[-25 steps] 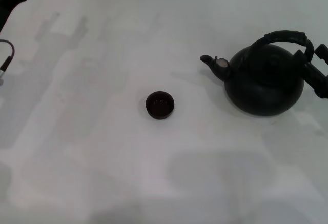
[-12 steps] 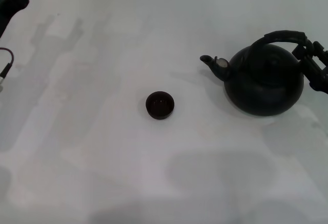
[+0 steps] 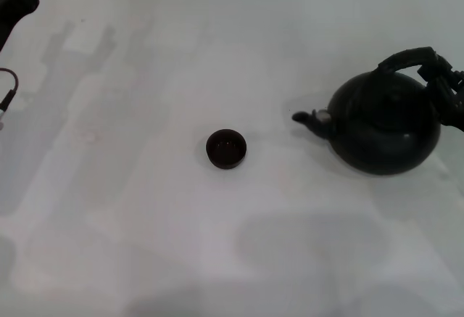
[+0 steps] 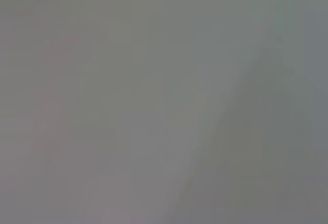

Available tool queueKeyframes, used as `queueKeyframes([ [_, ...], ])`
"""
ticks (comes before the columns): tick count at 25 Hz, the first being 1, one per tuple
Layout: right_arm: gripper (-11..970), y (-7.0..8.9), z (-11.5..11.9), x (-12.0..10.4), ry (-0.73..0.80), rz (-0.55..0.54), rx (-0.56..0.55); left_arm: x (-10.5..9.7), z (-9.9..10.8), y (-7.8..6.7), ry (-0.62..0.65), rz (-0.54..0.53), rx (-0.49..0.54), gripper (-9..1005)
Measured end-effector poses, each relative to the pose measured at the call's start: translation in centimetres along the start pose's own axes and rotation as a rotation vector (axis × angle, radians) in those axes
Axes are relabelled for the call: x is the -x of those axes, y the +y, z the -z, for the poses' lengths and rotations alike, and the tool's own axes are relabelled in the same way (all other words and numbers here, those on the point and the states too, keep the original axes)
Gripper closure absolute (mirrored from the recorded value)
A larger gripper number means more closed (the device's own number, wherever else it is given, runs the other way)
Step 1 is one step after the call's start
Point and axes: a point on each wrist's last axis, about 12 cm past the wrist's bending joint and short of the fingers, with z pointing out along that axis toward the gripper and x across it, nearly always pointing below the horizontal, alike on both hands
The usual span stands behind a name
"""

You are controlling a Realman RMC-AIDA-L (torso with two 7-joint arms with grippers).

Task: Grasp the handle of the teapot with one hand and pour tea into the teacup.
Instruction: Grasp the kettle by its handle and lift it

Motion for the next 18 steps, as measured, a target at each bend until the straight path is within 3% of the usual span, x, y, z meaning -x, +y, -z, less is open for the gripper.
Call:
queueKeyframes([
  [3,736,0.1,0.0,0.1,-0.011,0.003,0.01,0.0,0.0,0.0,0.002,0.0,-0.001,131],
  [9,735,0.9,-1.3,0.8,-0.044,0.058,0.075,-0.2,0.2,0.1,0.008,0.008,0.005,131],
  [18,746,2.5,-5.2,2.0,-0.076,0.285,0.187,-0.3,0.1,0.0,0.012,0.011,-0.001,131],
])
